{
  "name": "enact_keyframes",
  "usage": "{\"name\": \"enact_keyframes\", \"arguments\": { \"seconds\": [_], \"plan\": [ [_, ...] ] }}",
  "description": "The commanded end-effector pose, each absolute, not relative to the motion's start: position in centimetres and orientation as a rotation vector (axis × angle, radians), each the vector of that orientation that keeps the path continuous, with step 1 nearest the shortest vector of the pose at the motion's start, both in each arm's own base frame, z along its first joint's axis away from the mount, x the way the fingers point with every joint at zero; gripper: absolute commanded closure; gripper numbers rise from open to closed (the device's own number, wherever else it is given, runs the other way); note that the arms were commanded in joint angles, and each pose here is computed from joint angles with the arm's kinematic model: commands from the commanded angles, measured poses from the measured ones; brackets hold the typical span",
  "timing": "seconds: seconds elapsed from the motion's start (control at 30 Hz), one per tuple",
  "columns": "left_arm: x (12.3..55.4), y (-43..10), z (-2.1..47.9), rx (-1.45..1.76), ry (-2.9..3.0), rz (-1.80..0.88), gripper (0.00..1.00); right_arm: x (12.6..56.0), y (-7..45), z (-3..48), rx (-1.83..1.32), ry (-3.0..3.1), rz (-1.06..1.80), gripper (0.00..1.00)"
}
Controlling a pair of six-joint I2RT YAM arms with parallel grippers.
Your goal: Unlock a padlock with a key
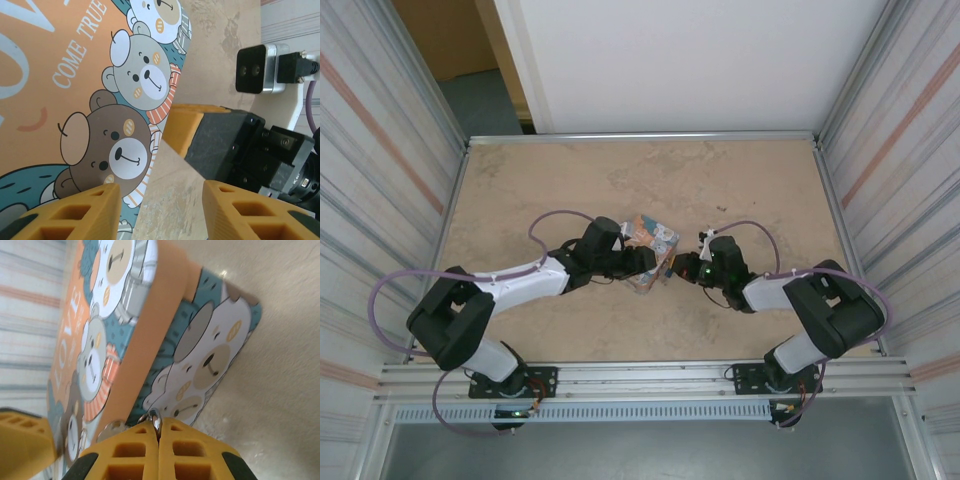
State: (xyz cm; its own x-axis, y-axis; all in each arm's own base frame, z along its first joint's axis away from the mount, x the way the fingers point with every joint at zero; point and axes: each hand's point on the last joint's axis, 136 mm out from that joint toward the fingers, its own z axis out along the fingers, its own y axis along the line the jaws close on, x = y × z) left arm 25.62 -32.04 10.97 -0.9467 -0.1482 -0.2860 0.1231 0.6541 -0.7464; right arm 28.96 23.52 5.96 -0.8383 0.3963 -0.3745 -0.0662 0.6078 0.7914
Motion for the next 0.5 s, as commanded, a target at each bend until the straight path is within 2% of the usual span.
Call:
{"name": "enact_keyframes", "arguments": {
  "seconds": [0.0, 0.47],
  "plan": [
    [22.5, -29.0, 5.1, -0.110, 2.785, -0.993, 0.53, 31.2, 23.5, 7.2, 0.337, 2.236, 1.146, 1.00],
    [23.7, -28.3, 6.9, -0.113, 2.730, -0.999, 0.53, 31.6, 21.8, 7.2, 0.320, 2.241, 1.025, 1.00]
  ]
}}
